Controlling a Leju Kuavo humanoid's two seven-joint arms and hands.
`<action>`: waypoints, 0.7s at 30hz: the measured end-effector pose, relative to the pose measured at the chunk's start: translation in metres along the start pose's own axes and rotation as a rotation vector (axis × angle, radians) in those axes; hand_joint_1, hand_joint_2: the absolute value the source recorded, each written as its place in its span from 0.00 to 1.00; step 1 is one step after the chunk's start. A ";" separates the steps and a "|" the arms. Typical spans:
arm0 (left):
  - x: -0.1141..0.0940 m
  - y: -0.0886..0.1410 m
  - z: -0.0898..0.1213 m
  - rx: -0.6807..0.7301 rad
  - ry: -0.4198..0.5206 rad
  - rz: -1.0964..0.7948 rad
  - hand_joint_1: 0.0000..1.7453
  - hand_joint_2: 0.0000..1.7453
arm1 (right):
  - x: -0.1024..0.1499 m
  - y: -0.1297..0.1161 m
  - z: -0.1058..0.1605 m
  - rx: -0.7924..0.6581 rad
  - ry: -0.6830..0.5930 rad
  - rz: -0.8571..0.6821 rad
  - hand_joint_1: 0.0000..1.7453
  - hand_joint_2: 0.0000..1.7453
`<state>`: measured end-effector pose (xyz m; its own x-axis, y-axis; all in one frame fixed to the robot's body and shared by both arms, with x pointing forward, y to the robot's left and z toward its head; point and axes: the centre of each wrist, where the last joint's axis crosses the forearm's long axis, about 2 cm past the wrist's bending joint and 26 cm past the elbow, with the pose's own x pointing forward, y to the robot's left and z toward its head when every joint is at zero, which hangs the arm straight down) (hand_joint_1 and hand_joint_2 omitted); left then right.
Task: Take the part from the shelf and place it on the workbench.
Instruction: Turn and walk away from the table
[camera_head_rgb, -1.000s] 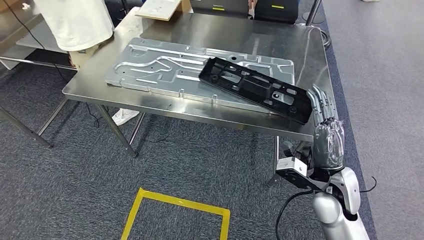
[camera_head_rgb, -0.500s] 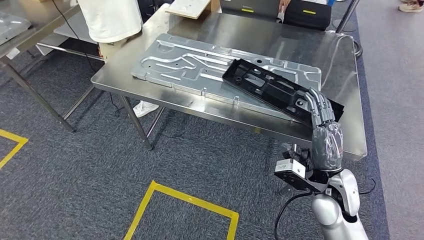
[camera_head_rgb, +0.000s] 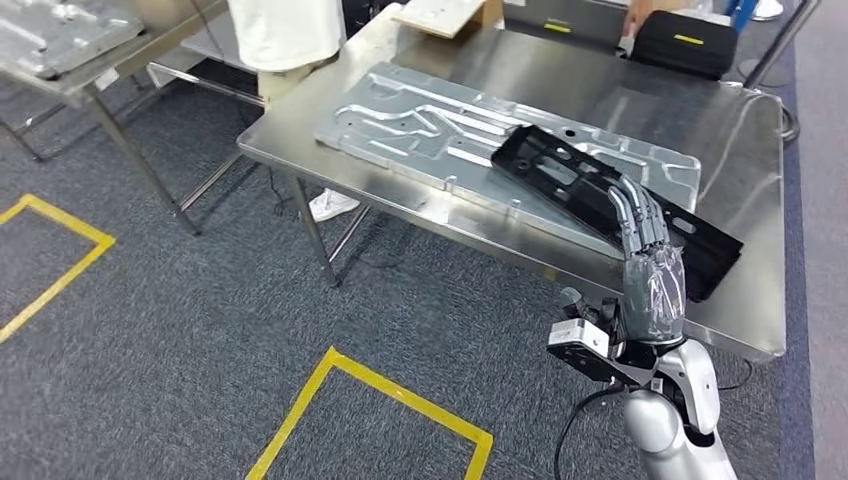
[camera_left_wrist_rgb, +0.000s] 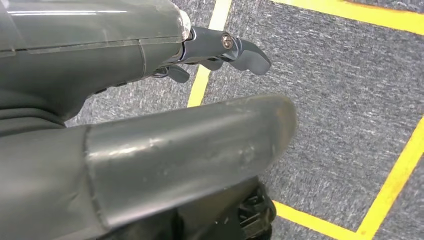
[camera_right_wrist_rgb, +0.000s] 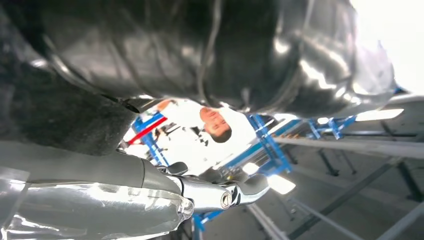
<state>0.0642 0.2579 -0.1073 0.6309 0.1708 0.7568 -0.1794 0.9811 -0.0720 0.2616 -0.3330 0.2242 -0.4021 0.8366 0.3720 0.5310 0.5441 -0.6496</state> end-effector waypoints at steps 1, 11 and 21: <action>0.000 0.000 0.000 0.002 0.001 -0.003 0.00 0.00 | 0.000 0.000 0.000 -0.001 0.000 0.000 0.00 0.00; 0.000 0.000 0.000 0.011 0.002 -0.014 0.00 0.00 | -0.002 0.003 0.002 0.006 0.010 -0.014 0.00 0.00; -0.006 -0.001 0.006 0.053 0.016 0.010 0.00 0.00 | -0.005 0.009 0.008 -0.003 0.027 -0.048 0.00 0.00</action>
<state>0.0562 0.2550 -0.1082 0.6408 0.1823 0.7458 -0.2251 0.9733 -0.0446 0.2619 -0.3334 0.2110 -0.4069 0.8109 0.4204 0.5136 0.5838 -0.6288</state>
